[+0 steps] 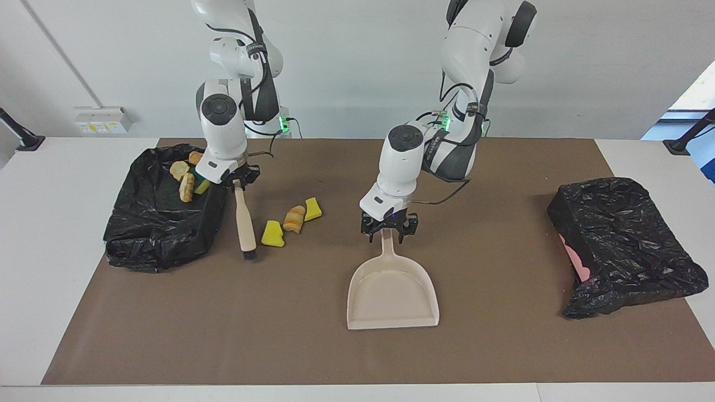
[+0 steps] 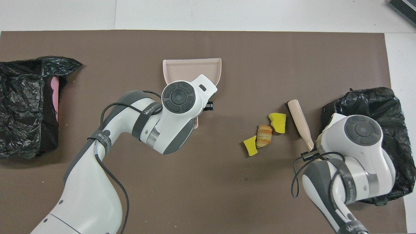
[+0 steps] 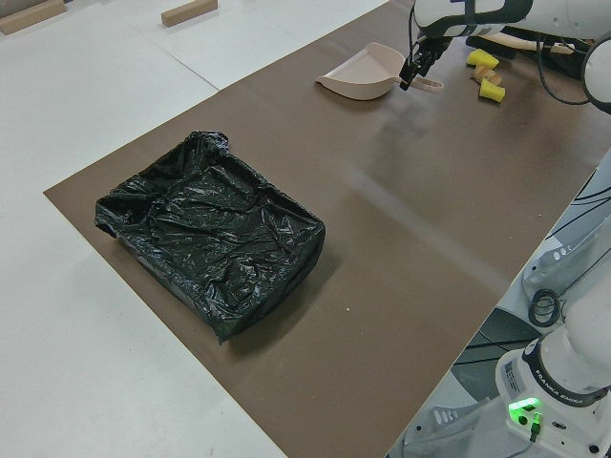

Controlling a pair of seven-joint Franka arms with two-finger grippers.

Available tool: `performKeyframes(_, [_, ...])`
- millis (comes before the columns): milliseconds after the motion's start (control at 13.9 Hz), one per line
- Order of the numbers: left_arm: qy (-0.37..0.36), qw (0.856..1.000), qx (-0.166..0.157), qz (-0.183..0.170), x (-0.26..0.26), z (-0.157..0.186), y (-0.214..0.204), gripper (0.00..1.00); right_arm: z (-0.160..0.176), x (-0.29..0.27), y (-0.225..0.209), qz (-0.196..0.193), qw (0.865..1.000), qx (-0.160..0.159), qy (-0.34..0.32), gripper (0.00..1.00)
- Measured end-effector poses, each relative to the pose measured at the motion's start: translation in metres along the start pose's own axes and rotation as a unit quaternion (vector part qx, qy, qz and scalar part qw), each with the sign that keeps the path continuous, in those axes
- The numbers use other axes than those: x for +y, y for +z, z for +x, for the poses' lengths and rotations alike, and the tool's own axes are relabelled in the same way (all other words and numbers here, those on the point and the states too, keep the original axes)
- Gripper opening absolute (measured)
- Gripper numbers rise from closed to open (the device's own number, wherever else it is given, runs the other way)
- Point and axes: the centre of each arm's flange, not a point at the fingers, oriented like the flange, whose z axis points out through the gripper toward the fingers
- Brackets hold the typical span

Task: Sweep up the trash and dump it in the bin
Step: 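Grasp the brush with the right gripper while the left gripper holds the dustpan, then lower the dustpan beside the debris while the right gripper positions the brush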

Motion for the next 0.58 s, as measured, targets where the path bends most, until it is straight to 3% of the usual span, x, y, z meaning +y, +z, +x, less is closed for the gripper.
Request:
performKeyframes(72, [0.000, 1.000, 0.000, 0.000, 0.000, 0.000, 0.000, 0.76, 0.000, -0.010, 0.003, 0.003, 1.000, -0.009, -0.008, 0.26])
performKeyframes(216, [-0.001, 1.000, 0.001, 0.001, -0.002, 0.001, 0.000, 0.46, 0.000, -0.030, 0.001, 0.024, 1.000, -0.017, -0.011, 0.26])
performKeyframes(289, [0.002, 1.000, 0.005, 0.006, -0.004, 0.003, -0.001, 0.36, -0.001, -0.043, -0.001, 0.038, 0.999, -0.021, -0.013, 0.26])
performKeyframes(361, [0.010, 1.000, 0.015, 0.015, -0.008, 0.006, -0.005, 0.31, -0.003, -0.060, -0.003, 0.050, 0.998, -0.027, -0.014, 0.26])
performKeyframes(577, [0.043, 0.998, 0.033, 0.034, -0.020, 0.015, -0.024, 0.31, -0.008, -0.095, -0.016, 0.043, 0.998, -0.037, 0.018, 0.26])
